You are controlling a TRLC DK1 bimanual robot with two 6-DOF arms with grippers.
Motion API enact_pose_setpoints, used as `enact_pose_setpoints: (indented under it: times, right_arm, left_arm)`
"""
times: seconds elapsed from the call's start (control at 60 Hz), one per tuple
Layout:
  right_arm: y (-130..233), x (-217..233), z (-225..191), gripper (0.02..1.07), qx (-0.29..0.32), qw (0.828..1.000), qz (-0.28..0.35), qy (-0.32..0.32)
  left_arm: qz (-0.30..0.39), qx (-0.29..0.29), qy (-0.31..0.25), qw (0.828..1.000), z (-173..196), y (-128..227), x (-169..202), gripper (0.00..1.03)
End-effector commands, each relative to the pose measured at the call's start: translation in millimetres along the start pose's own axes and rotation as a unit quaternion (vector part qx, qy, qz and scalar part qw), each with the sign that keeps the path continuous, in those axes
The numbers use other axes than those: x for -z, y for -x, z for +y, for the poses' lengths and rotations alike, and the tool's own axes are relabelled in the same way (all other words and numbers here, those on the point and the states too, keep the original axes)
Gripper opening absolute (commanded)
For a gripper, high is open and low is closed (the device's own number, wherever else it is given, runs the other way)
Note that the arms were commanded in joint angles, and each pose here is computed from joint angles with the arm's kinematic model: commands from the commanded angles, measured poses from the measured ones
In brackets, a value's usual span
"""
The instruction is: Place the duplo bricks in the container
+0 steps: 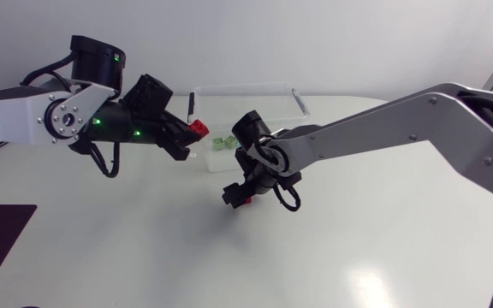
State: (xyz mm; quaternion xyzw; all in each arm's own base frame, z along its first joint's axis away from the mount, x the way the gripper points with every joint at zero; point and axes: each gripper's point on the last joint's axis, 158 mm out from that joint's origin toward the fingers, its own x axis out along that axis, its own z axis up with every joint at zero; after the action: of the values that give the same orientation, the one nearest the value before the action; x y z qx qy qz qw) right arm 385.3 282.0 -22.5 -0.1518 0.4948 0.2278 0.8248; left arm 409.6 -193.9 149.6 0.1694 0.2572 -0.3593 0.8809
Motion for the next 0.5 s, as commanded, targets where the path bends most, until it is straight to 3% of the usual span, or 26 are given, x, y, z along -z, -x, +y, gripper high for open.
enact_pose_setpoints:
  times: [0.0,0.217,0.483]
  right_arm:
    - [-6.1,-0.2,2.1,0.93,0.004,1.0,0.008,-0.01]
    - [-6.5,3.0,0.4,0.93,0.007,0.999,0.032,-0.009]
    - [-9.8,7.2,-5.3,0.88,-0.002,0.996,0.086,-0.019]
  left_arm:
    - [-0.032,-0.016,0.012,0.999,15.0,7.9,-25.7,0.29]
    - [-0.059,-0.039,0.036,0.997,42.8,6.0,-47.4,0.29]
    - [-0.057,-0.046,0.043,0.996,54.2,8.7,-47.9,0.29]
